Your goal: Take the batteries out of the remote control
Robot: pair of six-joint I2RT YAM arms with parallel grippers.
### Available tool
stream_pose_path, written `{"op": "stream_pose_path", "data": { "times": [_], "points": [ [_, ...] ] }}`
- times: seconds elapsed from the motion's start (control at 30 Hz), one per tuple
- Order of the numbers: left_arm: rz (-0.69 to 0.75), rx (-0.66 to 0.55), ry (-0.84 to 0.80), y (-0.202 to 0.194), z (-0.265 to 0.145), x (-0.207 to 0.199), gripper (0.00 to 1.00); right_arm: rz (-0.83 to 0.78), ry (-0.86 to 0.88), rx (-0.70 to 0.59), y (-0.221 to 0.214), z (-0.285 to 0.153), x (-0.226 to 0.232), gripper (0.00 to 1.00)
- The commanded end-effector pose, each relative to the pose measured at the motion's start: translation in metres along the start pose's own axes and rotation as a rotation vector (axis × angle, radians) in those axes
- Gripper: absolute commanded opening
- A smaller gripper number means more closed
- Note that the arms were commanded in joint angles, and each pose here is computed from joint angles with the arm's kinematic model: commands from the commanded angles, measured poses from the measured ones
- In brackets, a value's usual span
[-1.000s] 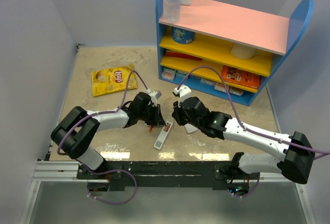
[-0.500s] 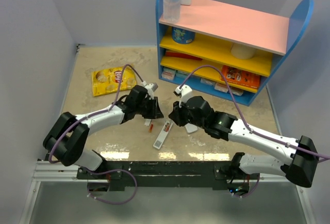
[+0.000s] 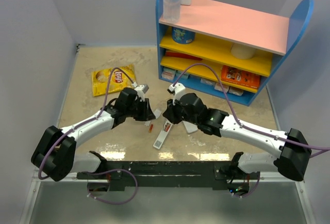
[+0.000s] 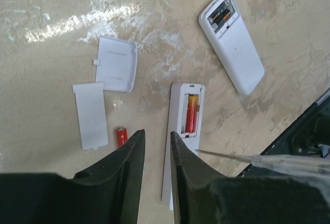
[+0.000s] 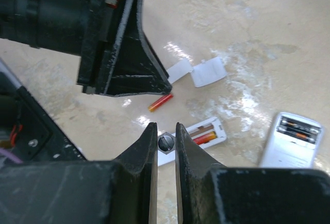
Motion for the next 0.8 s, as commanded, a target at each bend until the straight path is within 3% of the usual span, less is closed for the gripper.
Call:
{"op": "stream_pose_path", "data": {
  "times": [0.0,0.47,0.77],
  "points": [
    [0.031,-0.017,-0.021,0.003,-0.006,-0.002,0.31,0.064,0.170,-0.088,0.023,-0.003,0.024,0.00],
    [0.029,-0.018,-0.017,0.010,-0.003,0.001,0.31,0.127,0.235,-0.009,-0.006,0.017,0.040,0.00],
    [0.032,-0.017,-0.024,0.014,0.000,-0.002,0.31,0.090,0.165,0.048,-0.023,0.019,0.036,0.00]
  ]
}}
Point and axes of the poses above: each gripper's point midway between its finger pads, its own z axis out along the fingers, its own x axis along the line the jaws close on, y = z × x, the point moved 7 cm from there along -z, back along the fingers, and after that the axes turned 5 degrees about -z, right-handed, at the moved point
